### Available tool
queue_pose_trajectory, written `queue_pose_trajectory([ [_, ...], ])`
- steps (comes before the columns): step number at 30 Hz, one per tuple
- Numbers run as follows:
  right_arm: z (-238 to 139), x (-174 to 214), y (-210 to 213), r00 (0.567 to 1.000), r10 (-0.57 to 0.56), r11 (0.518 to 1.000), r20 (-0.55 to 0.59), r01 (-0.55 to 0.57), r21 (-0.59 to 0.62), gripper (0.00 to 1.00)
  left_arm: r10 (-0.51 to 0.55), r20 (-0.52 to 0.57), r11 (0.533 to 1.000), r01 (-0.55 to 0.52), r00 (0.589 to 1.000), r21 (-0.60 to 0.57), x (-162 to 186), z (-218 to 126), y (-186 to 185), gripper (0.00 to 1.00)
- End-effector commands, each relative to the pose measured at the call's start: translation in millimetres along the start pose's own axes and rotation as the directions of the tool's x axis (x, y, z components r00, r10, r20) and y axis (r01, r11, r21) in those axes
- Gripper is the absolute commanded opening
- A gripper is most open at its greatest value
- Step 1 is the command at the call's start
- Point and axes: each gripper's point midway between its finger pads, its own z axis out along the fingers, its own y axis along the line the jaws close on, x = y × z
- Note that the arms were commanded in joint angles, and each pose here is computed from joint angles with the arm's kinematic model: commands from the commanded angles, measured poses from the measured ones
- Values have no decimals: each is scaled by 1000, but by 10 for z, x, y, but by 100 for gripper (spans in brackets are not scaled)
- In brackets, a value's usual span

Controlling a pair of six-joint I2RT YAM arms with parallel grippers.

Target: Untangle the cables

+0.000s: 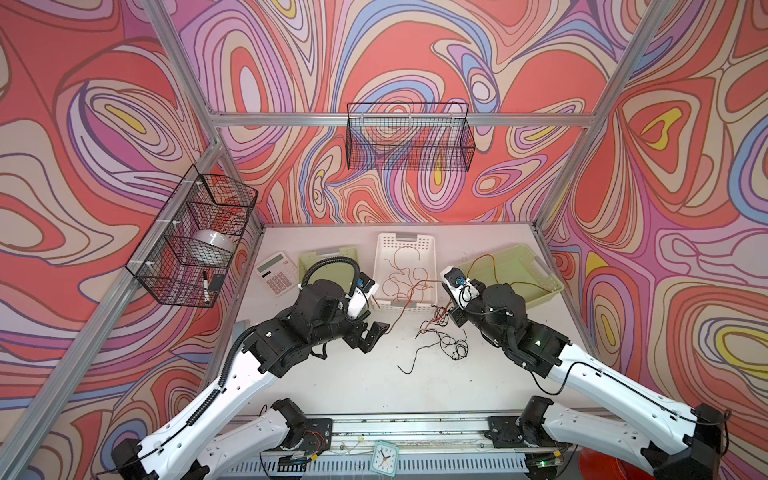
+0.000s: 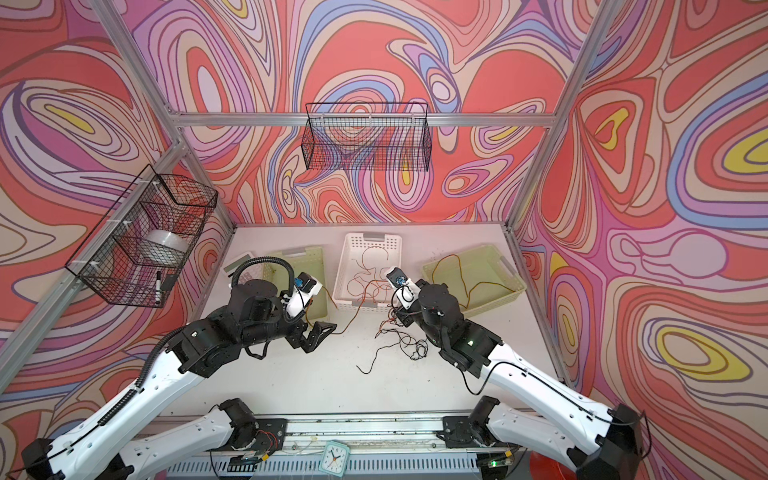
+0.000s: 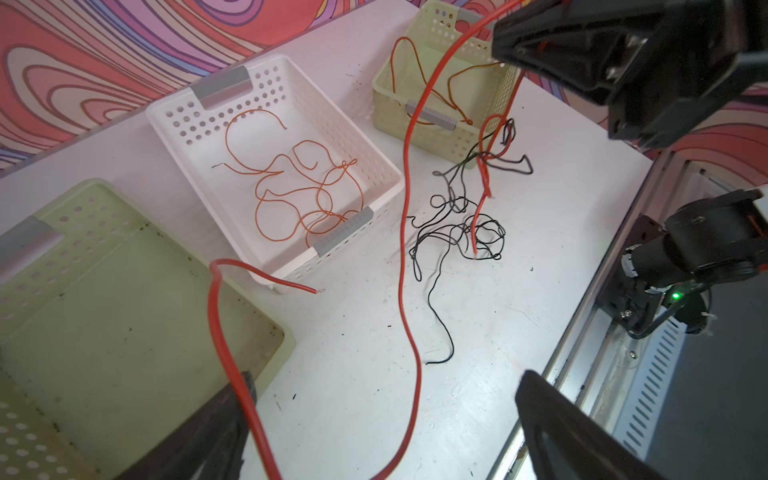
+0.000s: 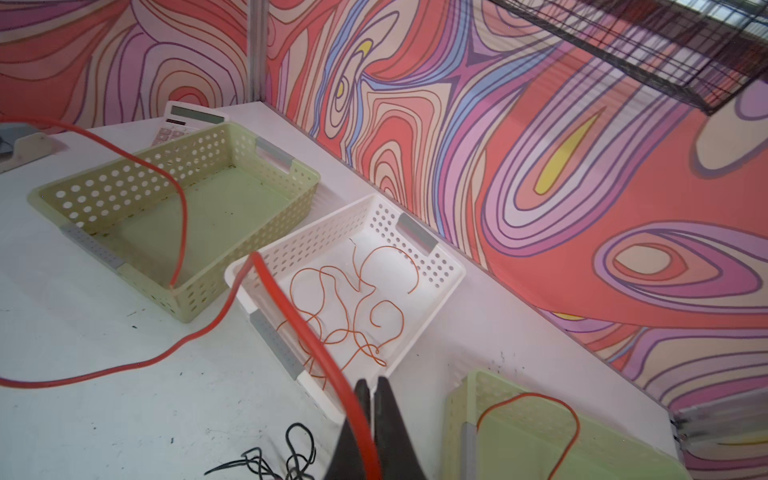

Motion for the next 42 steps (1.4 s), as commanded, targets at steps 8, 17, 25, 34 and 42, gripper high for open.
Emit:
queue_pose_trajectory([
  [8, -225, 51, -516, 999, -12, 989, -37, 17, 144, 0, 98, -200, 995, -90, 975, 48, 482, -134, -55, 100],
  [17, -92, 178, -663, 994, 32, 985, -102, -15, 170, 0, 134, -374, 964, -33, 917, 265, 673, 64, -367, 69],
  [25, 69, 257, -406, 992, 21, 999, -127, -17, 35, 0, 169, -260, 941, -77, 951, 330, 282, 103, -477, 63],
  [34, 132, 158, -18, 999, 22, 984, -37, -28, -177, 0, 150, 182, 968, -182, 972, 171, -998, 506, -311, 80],
  [42, 201, 129, 131, 999, 31, 965, -27, -37, -258, 0, 220, 81, 941, -234, 972, 243, -1185, 1193, -547, 78],
])
